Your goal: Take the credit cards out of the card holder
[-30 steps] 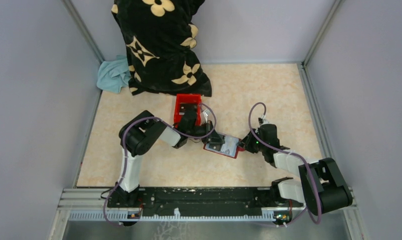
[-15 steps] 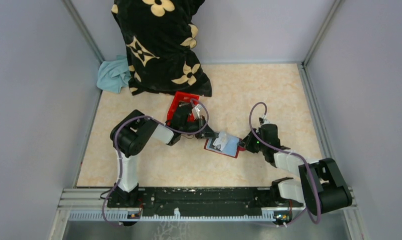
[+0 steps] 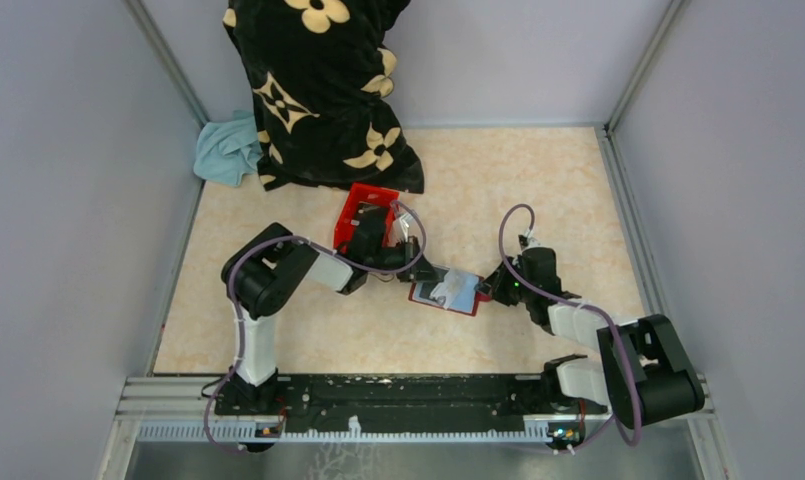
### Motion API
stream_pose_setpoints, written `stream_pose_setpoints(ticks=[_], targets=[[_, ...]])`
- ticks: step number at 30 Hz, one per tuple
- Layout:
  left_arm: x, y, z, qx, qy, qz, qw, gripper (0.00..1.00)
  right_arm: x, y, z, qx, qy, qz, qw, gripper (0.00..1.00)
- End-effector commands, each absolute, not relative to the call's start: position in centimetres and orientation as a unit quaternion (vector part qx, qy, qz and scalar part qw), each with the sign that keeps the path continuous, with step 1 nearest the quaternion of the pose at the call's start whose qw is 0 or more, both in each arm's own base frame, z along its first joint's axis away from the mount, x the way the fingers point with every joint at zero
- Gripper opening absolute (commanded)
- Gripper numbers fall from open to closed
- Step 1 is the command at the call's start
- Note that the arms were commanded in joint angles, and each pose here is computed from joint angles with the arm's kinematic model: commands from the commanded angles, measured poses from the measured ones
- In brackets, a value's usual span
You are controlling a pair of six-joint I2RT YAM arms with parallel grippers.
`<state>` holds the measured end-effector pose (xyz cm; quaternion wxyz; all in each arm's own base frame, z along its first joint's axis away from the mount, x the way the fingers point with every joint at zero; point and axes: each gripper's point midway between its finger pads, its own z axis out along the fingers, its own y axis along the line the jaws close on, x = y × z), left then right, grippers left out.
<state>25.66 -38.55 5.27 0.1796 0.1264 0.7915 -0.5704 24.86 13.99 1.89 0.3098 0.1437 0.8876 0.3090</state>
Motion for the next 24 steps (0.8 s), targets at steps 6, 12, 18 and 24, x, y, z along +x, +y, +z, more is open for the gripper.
stream_pose_setpoints(ticks=[6,12,18,24], targets=[[27.1,-38.0,8.4,0.167,0.787,-0.531,0.268,0.0,25.1,13.2,0.9,0.139,0.896,0.287,0.309,0.0],[27.5,-37.4,9.3,0.171,0.786,-0.516,0.296,0.0,25.1,13.2,1.3,0.135,0.893,0.29,0.317,0.0],[27.6,-36.9,11.1,0.173,0.766,-0.525,0.329,0.0,25.3,13.8,2.4,0.122,0.882,0.311,0.332,0.0],[26.6,-35.8,13.9,0.174,0.719,-0.567,0.363,0.0,25.5,15.6,7.1,0.075,0.821,0.394,0.407,0.0]])
